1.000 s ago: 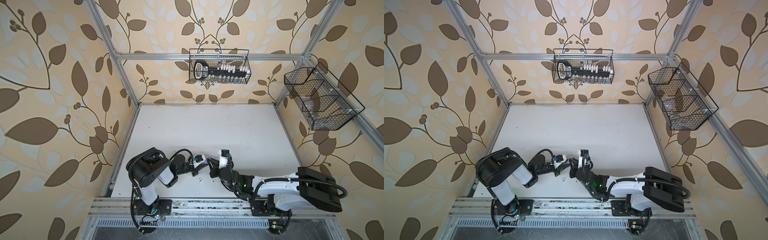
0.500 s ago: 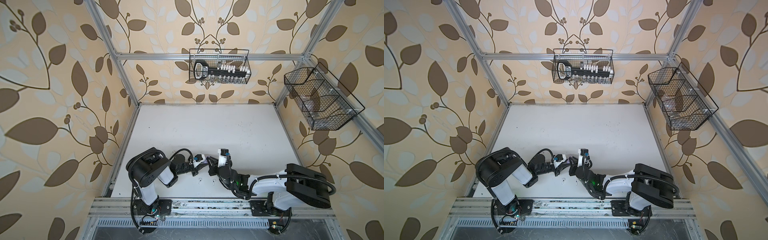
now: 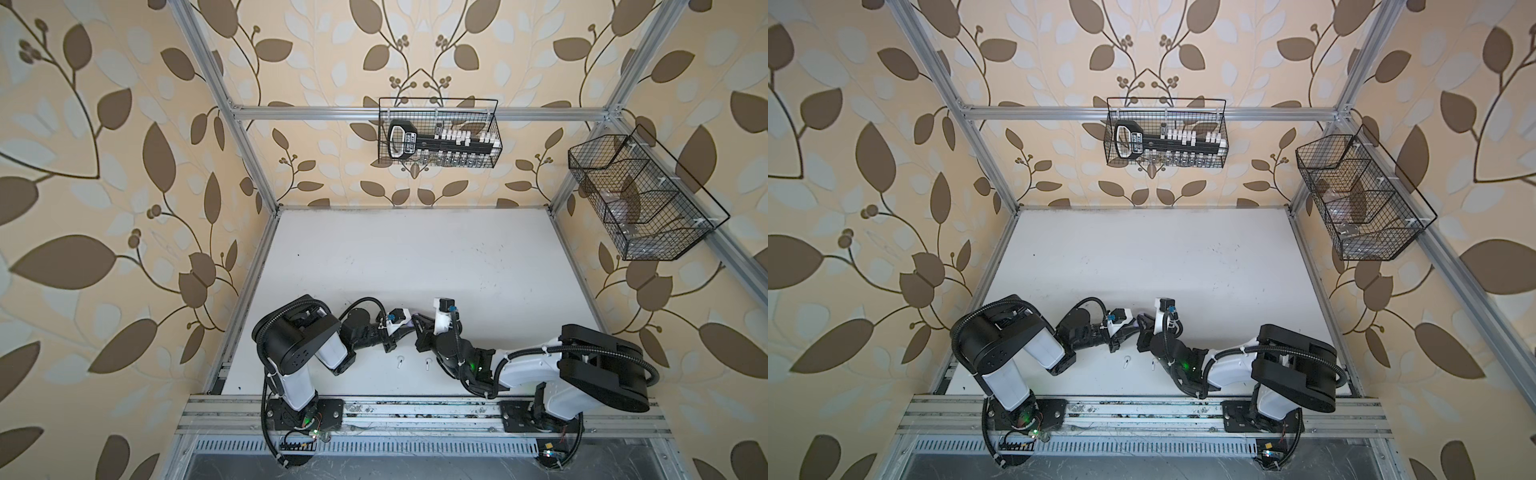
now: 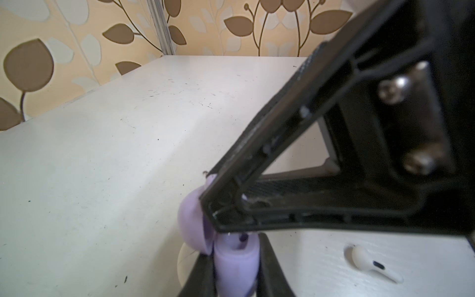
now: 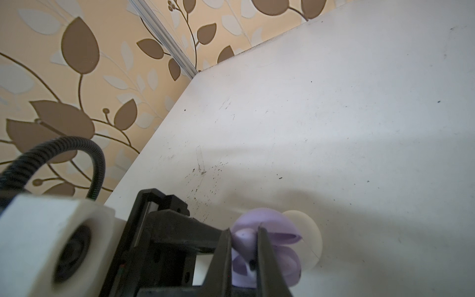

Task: Insert wireless bluetooth earbuds into charging case
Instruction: Insert the wireless bluetooth earbud into the charging case.

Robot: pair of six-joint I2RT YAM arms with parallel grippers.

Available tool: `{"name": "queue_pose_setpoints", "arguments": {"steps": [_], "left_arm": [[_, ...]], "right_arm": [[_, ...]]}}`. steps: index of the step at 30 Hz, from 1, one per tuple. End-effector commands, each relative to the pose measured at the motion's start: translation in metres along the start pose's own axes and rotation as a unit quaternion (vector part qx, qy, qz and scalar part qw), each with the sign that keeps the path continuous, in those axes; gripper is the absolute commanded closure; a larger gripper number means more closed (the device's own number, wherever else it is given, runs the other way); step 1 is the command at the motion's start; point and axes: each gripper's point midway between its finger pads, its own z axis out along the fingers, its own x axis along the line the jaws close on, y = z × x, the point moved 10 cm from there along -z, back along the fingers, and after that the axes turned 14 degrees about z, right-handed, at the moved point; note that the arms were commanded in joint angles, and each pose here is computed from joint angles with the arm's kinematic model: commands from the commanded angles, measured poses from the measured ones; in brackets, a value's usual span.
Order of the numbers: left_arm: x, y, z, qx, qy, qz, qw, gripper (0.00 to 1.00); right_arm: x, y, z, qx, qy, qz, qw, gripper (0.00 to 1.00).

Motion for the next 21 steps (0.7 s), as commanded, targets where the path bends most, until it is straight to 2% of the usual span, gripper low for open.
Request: {"name": "queue_pose_setpoints", "arguments": {"steps": [1, 21], "left_arm": [[0.0115, 0.0171, 0.0002, -0.044, 0.019, 0.023, 0.999, 0.87], [0.0146, 0.0180, -0.0015, -0.045, 0.028, 0.016, 0.998, 0.87]], "right_arm": [[-0.0039, -0.0027, 0.0017, 0.002, 0.002, 0.003, 1.000, 0.88], [-0.0066, -0.0103, 0.0056, 0.017, 0.004, 0.000, 1.000, 0.88]]}}
